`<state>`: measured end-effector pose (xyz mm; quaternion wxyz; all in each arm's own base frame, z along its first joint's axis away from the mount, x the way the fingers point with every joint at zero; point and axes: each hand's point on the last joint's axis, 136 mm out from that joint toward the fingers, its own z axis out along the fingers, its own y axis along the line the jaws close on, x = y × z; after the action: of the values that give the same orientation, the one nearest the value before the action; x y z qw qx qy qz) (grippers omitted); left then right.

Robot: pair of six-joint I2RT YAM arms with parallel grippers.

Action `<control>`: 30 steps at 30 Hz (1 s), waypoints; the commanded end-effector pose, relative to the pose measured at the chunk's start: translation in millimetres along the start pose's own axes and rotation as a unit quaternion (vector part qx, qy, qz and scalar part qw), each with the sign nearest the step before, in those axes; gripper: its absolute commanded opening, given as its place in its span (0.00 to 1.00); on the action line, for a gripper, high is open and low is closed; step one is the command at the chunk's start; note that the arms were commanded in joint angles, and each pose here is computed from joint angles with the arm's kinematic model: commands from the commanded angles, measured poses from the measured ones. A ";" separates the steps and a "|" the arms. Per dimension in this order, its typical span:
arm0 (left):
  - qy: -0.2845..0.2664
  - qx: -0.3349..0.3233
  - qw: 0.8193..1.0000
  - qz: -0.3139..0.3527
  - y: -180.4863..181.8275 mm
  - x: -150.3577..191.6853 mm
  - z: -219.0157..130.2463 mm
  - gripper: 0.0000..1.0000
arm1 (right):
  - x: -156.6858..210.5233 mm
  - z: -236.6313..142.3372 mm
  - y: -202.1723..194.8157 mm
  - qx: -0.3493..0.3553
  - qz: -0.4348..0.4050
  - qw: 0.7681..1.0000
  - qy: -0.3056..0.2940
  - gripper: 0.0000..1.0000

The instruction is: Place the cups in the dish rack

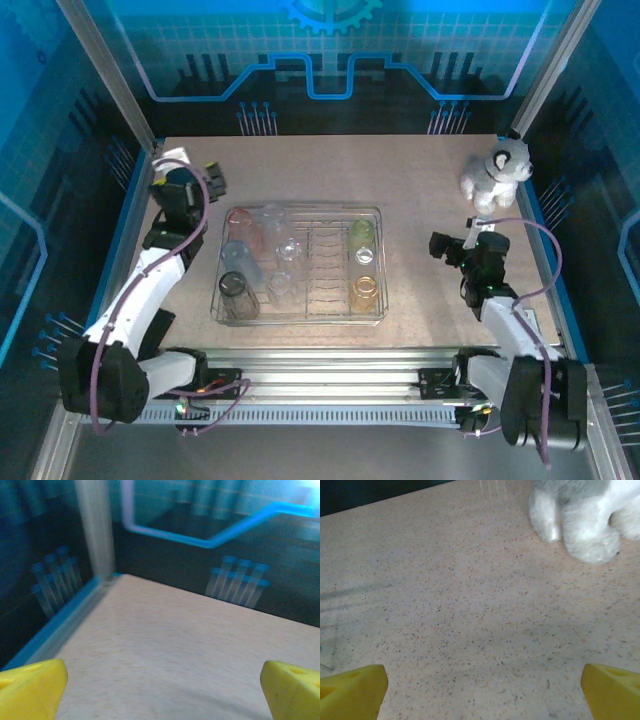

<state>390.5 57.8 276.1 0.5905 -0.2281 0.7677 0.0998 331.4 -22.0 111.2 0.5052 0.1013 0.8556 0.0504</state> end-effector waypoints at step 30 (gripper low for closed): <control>-0.001 0.209 0.978 0.015 -5.2 160.7 13.8 0.99 | -7.7 64.2 56.7 -0.070 -0.160 0.982 -0.073 1.00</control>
<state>369.7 36.1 109.7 0.5831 -0.1301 0.8011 -0.0374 387.6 36.2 76.7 0.5356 -0.0683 0.8407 0.0407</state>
